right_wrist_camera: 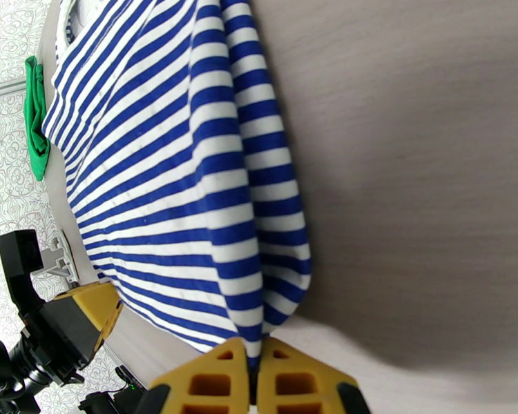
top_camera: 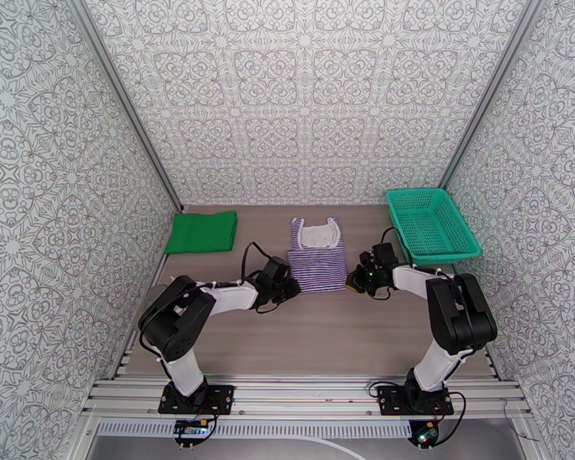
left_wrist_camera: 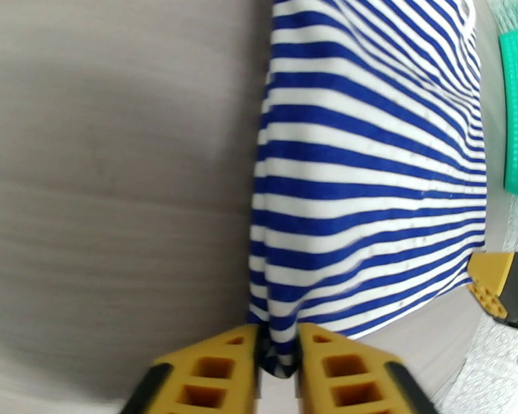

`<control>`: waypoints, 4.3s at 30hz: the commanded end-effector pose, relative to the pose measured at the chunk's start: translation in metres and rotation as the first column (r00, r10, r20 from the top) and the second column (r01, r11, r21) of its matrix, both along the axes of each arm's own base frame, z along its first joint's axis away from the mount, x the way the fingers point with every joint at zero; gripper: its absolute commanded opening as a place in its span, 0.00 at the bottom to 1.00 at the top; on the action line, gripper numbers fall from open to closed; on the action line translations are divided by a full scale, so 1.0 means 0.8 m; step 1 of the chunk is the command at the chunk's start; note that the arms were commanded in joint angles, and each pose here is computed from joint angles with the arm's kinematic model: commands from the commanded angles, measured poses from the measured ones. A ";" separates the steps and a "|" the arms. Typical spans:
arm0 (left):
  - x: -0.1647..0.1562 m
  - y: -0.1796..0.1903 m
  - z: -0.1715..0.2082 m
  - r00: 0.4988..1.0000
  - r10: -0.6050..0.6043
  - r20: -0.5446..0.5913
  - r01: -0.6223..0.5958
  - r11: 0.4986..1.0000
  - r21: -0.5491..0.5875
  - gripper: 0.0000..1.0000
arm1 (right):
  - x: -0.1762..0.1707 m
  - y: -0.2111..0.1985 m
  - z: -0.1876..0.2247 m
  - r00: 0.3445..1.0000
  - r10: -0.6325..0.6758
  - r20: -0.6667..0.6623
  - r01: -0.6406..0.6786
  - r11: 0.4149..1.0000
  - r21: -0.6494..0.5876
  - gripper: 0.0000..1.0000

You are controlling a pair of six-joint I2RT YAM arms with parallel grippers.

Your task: Fold and stack the mixed laundry pile

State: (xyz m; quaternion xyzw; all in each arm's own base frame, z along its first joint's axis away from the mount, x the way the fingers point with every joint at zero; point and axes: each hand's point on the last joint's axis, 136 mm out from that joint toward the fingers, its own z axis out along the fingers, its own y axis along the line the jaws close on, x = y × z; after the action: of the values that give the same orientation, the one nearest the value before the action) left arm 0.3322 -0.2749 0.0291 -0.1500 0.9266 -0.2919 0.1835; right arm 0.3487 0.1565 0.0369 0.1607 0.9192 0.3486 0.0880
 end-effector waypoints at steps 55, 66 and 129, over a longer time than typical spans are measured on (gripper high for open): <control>0.227 -0.007 0.171 0.940 -0.057 0.337 0.227 0.839 -0.494 0.00 | 0.229 -0.010 0.178 0.910 -0.188 0.370 0.194 0.981 0.022 0.00; 0.287 0.012 0.108 0.944 0.048 0.327 0.139 0.838 -0.527 0.25 | 0.290 -0.013 0.133 0.895 -0.167 0.415 0.162 0.986 0.048 0.12; 0.176 0.095 0.116 0.966 -0.044 0.255 0.091 0.980 -0.175 0.51 | 0.102 0.098 0.096 0.637 0.721 0.273 -0.292 0.554 -0.780 0.66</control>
State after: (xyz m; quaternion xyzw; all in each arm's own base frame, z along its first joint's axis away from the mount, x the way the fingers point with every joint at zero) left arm 0.4849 -0.2034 0.1392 -0.0850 0.8713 -0.3792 0.2998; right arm 0.4262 0.2246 0.1330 -0.2097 0.9279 0.0788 0.2981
